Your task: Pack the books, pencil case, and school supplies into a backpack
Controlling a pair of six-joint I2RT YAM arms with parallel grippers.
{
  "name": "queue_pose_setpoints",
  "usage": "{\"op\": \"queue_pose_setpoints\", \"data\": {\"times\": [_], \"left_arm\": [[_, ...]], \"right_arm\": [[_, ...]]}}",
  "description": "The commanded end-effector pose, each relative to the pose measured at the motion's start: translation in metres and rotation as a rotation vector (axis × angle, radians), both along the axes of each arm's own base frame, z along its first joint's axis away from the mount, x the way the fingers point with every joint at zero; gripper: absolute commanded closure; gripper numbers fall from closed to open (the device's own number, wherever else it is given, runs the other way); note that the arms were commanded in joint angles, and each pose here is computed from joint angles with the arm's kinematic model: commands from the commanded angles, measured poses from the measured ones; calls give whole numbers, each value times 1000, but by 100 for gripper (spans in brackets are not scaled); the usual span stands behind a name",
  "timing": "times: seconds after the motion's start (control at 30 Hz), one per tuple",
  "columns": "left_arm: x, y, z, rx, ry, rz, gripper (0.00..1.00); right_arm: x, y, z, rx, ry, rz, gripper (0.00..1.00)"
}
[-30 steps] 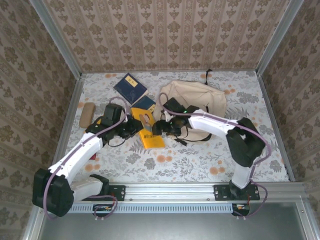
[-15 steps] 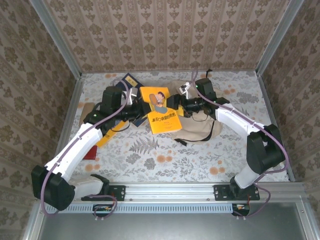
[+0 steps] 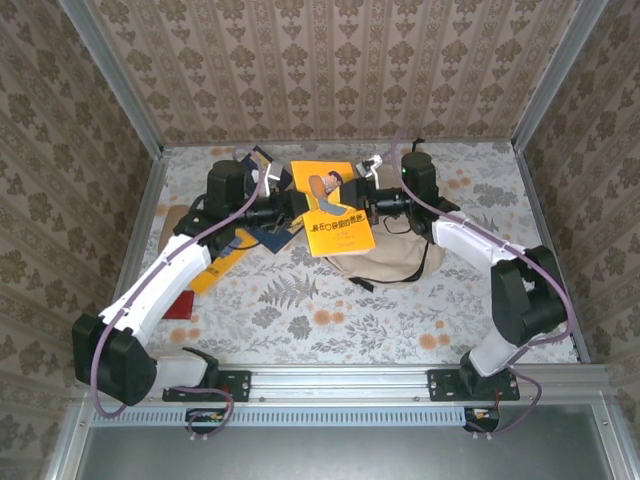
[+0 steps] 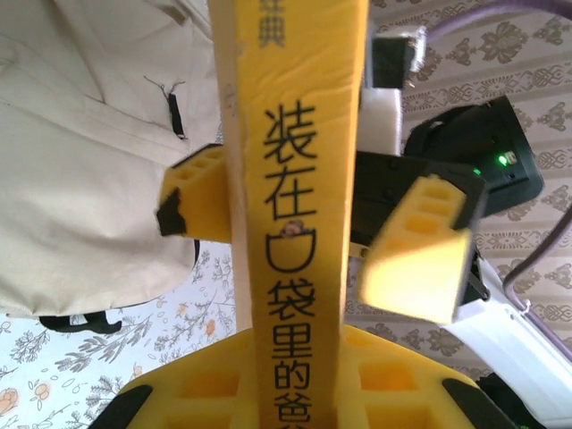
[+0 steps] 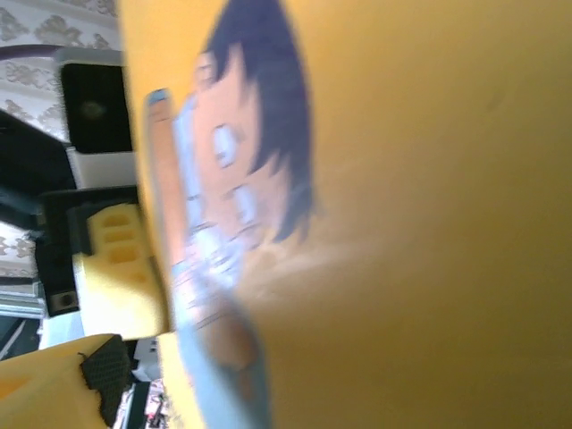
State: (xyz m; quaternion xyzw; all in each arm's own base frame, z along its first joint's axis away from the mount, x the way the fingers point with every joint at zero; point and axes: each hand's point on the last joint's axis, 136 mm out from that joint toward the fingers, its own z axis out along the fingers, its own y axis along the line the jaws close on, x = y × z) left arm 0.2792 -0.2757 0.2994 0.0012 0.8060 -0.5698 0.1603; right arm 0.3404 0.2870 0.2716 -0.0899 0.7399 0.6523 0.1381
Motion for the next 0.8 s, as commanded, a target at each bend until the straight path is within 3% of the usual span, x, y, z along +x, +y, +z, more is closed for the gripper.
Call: {"op": "queue_pose_setpoints", "data": {"times": [0.0,0.23,0.3,0.4,0.47,0.63,0.77], "left_arm": [[7,6,31,-61,-96,-3,90],[12,14,18,-31,-91,1,91],[13,15,16,-31,-90,2,91],[17,15,15,-39,-89,9,88],[18,14,13,-40,-86,26,77],[19,4,11,-68,-83,75,41],[19,-15,5,-125,-30,103,29]], "right_arm": [[-22,-4,30,27,-61,37,9],[-15,-20,22,-23,-5,-45,31],[-10,-22,20,-26,9,-58,44],[-2,-23,15,-43,44,-96,73],[6,-26,10,-55,73,-148,85],[25,-33,20,23,100,-294,94],[39,-44,22,76,139,-425,95]]}}
